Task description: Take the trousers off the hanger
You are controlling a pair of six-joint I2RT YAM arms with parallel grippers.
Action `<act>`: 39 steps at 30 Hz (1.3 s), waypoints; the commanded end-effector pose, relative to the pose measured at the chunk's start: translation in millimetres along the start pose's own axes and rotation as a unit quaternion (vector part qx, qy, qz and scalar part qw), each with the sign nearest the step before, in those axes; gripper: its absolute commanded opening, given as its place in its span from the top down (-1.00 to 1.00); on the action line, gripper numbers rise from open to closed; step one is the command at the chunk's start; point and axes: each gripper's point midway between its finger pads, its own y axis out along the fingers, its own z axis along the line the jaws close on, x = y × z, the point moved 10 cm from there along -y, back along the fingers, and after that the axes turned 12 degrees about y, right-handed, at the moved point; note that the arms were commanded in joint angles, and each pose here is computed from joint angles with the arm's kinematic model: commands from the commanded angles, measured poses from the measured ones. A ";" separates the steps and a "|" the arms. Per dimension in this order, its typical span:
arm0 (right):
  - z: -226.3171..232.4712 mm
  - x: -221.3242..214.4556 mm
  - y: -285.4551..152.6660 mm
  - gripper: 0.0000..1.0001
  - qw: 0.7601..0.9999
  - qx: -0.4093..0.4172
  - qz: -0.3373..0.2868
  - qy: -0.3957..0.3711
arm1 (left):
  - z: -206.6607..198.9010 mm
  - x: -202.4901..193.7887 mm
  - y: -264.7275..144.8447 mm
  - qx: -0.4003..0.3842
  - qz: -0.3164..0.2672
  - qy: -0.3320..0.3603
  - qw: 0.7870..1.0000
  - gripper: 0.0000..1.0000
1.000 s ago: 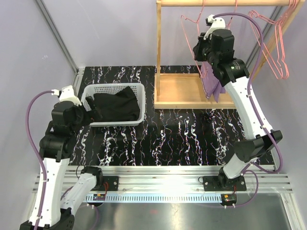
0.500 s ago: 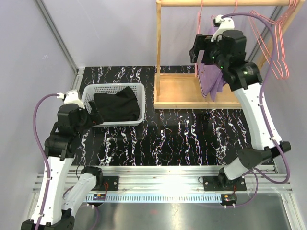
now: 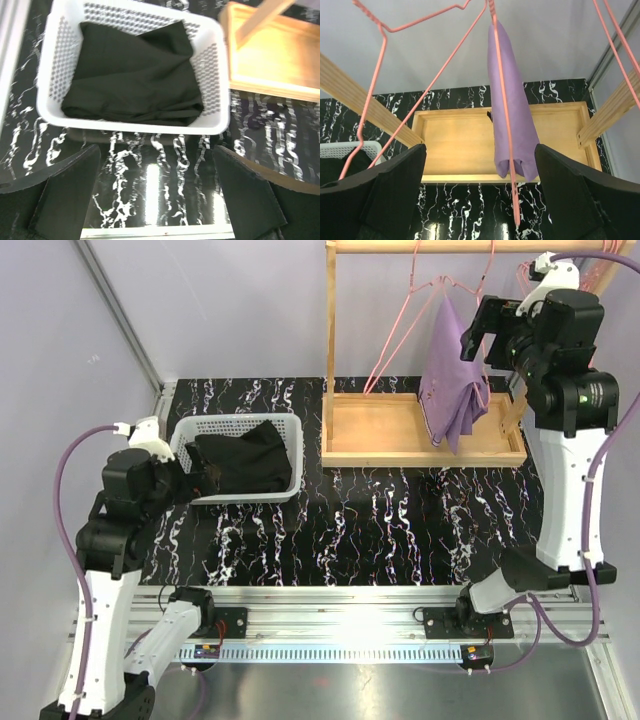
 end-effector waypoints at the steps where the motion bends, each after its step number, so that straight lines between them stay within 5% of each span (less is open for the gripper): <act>1: -6.6 -11.0 23.9 -0.93 0.998 0.023 0.063 -0.019 | -8.9 14.9 -20.1 -0.059 -0.019 0.010 0.998 -0.98; 9: -25.7 -20.9 68.3 -0.66 0.997 -0.004 0.079 -0.014 | -14.2 18.4 -38.3 -0.098 -0.034 0.017 0.994 -0.98; 13: -26.0 -27.3 87.9 -0.21 0.995 0.009 0.102 -0.016 | -14.5 14.8 -37.3 -0.104 -0.028 0.020 0.994 -0.98; 25: -27.7 -24.4 106.8 0.52 0.995 0.001 0.093 -0.017 | -16.0 0.6 -16.1 -0.119 -0.001 0.019 0.993 -0.98; 26: -27.2 -24.0 106.1 0.70 0.995 0.003 0.094 -0.017 | -16.5 0.2 -15.2 -0.123 0.000 0.019 0.992 -0.97; 30: -25.0 -18.2 101.8 0.75 0.996 0.007 0.083 -0.016 | -16.4 -4.5 -8.2 -0.124 0.008 0.020 0.992 -0.98; 33: -24.6 -16.4 101.3 1.00 0.997 0.006 0.079 -0.016 | -16.6 -8.0 -3.1 -0.126 0.019 0.017 0.992 -0.98; 39: -16.7 0.5 87.7 1.00 0.999 0.027 0.040 -0.011 | -17.3 -9.2 1.1 -0.130 0.025 0.017 0.991 -0.98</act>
